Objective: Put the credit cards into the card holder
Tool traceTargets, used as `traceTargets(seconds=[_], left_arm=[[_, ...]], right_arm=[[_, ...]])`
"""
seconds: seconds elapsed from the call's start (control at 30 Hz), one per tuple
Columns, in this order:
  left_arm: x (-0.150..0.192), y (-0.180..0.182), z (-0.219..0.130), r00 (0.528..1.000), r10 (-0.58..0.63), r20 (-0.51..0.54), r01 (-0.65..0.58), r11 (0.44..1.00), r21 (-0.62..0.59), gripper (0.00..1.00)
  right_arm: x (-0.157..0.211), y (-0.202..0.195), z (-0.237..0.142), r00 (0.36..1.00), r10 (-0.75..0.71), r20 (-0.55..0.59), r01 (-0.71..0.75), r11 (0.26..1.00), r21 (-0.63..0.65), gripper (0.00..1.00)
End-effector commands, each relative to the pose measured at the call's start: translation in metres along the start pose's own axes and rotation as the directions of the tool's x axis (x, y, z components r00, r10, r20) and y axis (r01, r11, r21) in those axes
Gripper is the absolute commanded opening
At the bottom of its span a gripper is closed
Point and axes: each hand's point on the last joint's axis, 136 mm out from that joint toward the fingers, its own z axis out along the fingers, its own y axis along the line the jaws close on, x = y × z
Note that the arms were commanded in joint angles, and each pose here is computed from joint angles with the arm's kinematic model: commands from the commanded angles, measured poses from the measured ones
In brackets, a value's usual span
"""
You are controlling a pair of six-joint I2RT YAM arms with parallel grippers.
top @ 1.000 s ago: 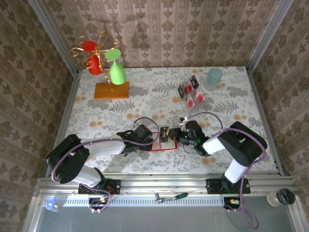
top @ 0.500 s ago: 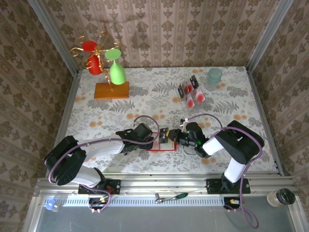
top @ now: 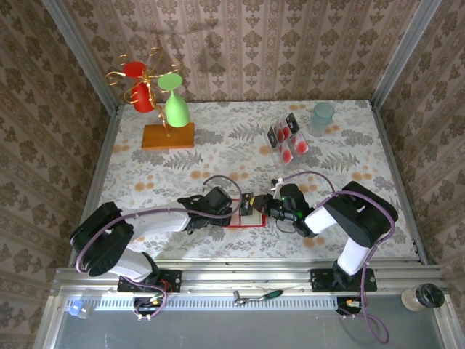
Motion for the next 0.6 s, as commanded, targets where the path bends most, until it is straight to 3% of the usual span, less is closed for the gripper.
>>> traceTargets(seconds=[0.0,0.57], left_arm=[[0.016,0.015,0.007,0.999,0.002,-0.038,-0.004,0.998,-0.068,1.0],[0.028,0.017,0.012,0.998,-0.004,-0.057,0.0,0.997,-0.077,1.0]], right_arm=[[0.005,0.006,-0.006,1.0,-0.017,-0.019,0.017,1.0,-0.008,0.0],[-0.013,0.02,-0.005,0.998,-0.045,0.039,0.046,0.999,-0.009,0.0]])
